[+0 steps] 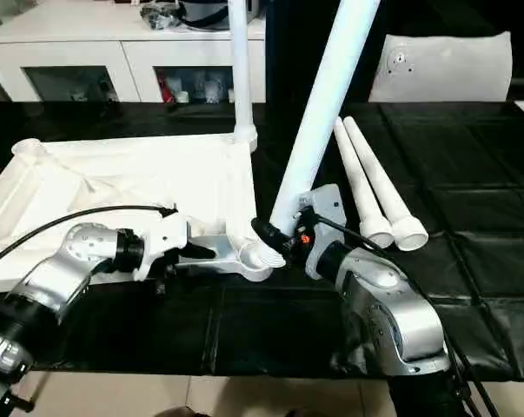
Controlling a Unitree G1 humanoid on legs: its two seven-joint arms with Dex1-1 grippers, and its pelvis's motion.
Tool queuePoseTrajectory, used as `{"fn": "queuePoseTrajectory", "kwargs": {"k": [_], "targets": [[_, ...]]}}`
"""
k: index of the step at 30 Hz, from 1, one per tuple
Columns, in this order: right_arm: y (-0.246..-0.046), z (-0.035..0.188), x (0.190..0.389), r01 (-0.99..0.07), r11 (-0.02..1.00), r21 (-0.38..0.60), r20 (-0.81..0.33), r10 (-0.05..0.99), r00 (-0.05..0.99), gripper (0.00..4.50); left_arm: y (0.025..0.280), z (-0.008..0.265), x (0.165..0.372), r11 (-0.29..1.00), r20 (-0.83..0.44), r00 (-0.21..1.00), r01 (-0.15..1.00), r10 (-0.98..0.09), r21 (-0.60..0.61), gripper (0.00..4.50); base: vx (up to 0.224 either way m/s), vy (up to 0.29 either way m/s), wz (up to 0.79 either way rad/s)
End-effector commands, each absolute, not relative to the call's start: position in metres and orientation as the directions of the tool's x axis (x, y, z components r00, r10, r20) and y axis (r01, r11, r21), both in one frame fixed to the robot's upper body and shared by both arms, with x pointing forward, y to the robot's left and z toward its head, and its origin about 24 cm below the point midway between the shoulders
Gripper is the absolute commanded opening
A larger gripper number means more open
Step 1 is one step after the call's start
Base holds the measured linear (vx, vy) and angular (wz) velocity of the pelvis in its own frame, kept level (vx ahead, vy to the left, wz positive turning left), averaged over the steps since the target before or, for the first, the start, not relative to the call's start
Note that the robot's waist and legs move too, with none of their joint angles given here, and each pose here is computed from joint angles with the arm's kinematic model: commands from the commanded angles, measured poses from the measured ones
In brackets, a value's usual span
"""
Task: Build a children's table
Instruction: Insert table leg to table base
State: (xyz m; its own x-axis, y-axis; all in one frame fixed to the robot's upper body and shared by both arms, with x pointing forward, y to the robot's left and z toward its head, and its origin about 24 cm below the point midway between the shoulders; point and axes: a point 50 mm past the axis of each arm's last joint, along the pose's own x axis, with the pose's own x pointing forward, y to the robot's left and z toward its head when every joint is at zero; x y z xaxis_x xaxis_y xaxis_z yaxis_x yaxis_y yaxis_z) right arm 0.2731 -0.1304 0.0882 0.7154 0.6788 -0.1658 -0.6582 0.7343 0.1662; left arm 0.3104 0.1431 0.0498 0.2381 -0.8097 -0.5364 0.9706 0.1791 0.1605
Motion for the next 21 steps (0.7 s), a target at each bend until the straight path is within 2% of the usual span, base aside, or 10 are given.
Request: {"fn": "queuePoseTrajectory", "kwargs": {"k": [1,5,9,14,17,21], "targets": [[-0.131,0.095,0.272,-0.664,0.733,0.147,-0.138,0.680,0.720,1.91,0.143,0.054,0.313,0.174,-0.541,0.248,0.967,-0.803,0.185,1.49,0.000,0.000,0.00],[-0.131,0.095,0.272,-0.664,0.733,0.147,-0.138,0.680,0.720,1.91,0.143,0.054,0.313,0.174,-0.541,0.248,0.967,-0.803,0.185,1.42,0.000,0.000,0.00],[-0.129,0.098,0.269,-0.702,0.698,0.139,-0.134,0.716,0.685,1.91,0.157,0.046,0.317,0.191,-0.604,0.254,0.967,-0.756,0.169,1.07,0.000,0.000,0.00],[-0.127,0.096,0.271,-0.707,0.690,0.156,-0.150,0.724,0.674,1.91,0.162,0.044,0.315,0.205,-0.613,0.231,0.972,-0.756,0.114,0.62,0.000,0.000,0.00],[-0.124,0.096,0.271,-0.720,0.674,0.165,-0.154,0.739,0.656,1.91,0.162,0.043,0.313,0.225,-0.596,0.222,0.972,-0.772,0.069,0.30,0.000,0.000,0.00],[-0.119,0.099,0.273,-0.748,0.649,0.140,-0.141,0.761,0.633,1.91,0.153,0.048,0.313,0.277,-0.497,0.234,0.961,-0.836,-0.014,0.11,0.000,0.000,0.00]]}}
